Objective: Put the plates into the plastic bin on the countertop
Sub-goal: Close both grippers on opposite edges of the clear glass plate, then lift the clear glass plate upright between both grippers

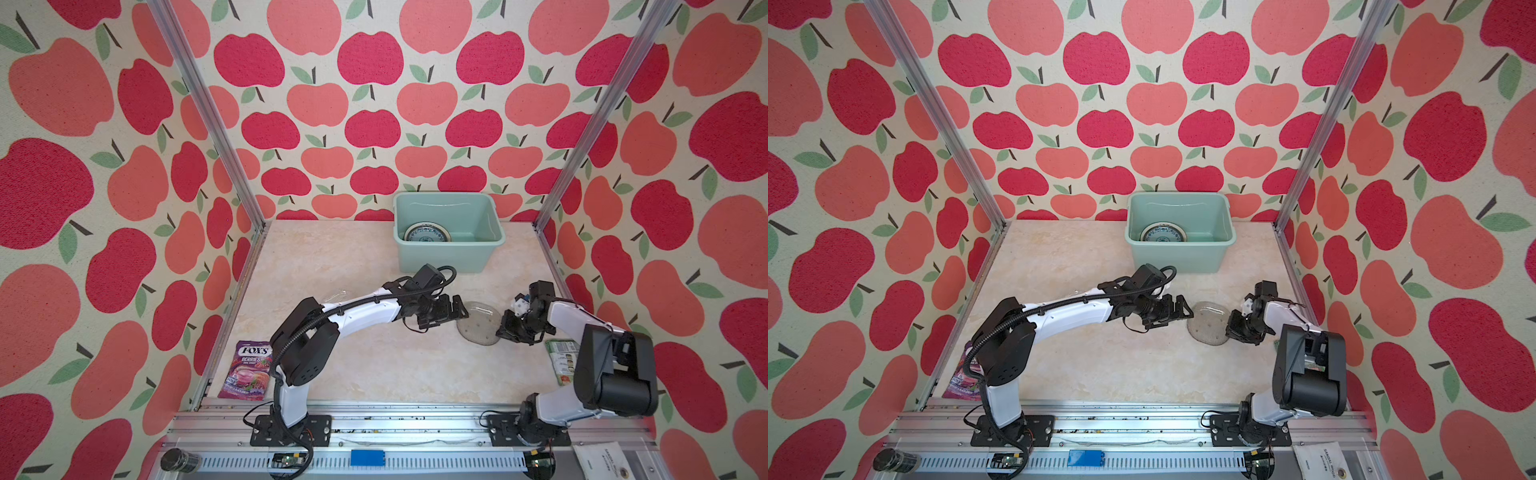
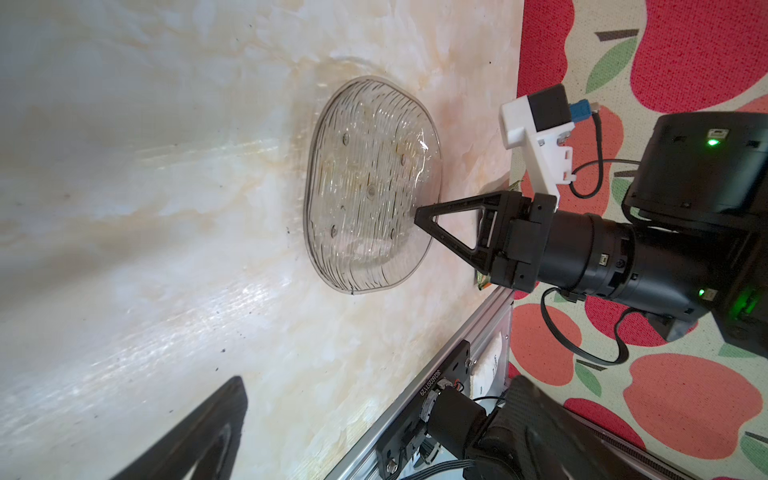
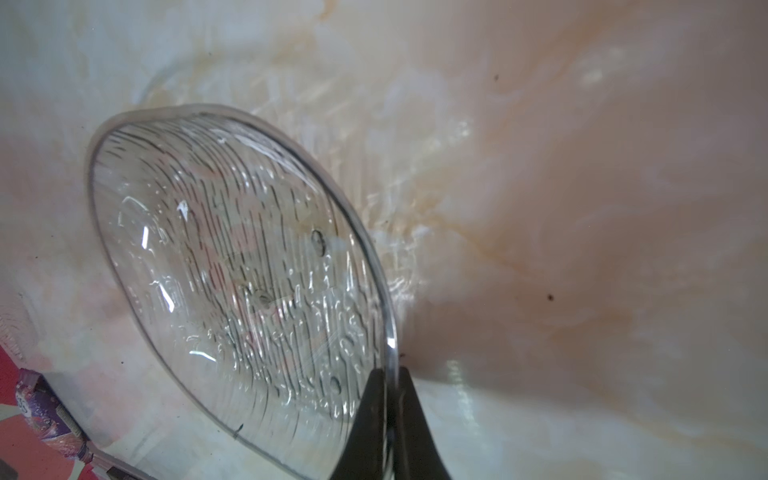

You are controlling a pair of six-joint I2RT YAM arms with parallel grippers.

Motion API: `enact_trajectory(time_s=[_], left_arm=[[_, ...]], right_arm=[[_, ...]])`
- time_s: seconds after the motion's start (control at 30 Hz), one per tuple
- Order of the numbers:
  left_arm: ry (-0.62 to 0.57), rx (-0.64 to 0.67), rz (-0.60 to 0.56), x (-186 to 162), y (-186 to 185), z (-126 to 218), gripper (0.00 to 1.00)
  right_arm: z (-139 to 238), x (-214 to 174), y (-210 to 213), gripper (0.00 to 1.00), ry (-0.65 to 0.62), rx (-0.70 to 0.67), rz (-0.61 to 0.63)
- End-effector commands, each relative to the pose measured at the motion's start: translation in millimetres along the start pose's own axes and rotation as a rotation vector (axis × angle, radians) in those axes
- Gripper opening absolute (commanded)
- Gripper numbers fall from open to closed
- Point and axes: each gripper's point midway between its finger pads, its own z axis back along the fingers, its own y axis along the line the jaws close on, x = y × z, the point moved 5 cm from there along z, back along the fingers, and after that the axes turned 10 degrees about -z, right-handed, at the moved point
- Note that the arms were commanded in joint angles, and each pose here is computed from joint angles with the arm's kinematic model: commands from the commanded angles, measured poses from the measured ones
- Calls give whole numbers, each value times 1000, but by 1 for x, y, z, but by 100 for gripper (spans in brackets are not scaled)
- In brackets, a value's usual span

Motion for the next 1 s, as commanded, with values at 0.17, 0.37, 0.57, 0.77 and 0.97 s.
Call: enact_trajectory(time_s=[0.17, 0.37, 0.57, 0.77, 0.97], left_arm=[[-7, 18, -57, -3, 2, 24, 100], [-20, 34, -180, -8, -9, 53, 100], [-115, 24, -280, -8, -21, 83, 92], [-177, 22, -348, -5, -29, 96, 82], [-227, 54, -369, -2, -28, 103, 66]], right_arm=[[37, -11, 23, 1, -60, 71, 49], [86, -25, 55, 0, -109, 204, 95], [119, -45, 84, 0, -102, 306, 137], [137, -66, 108, 0, -80, 393, 186], [147, -82, 123, 0, -55, 429, 244]])
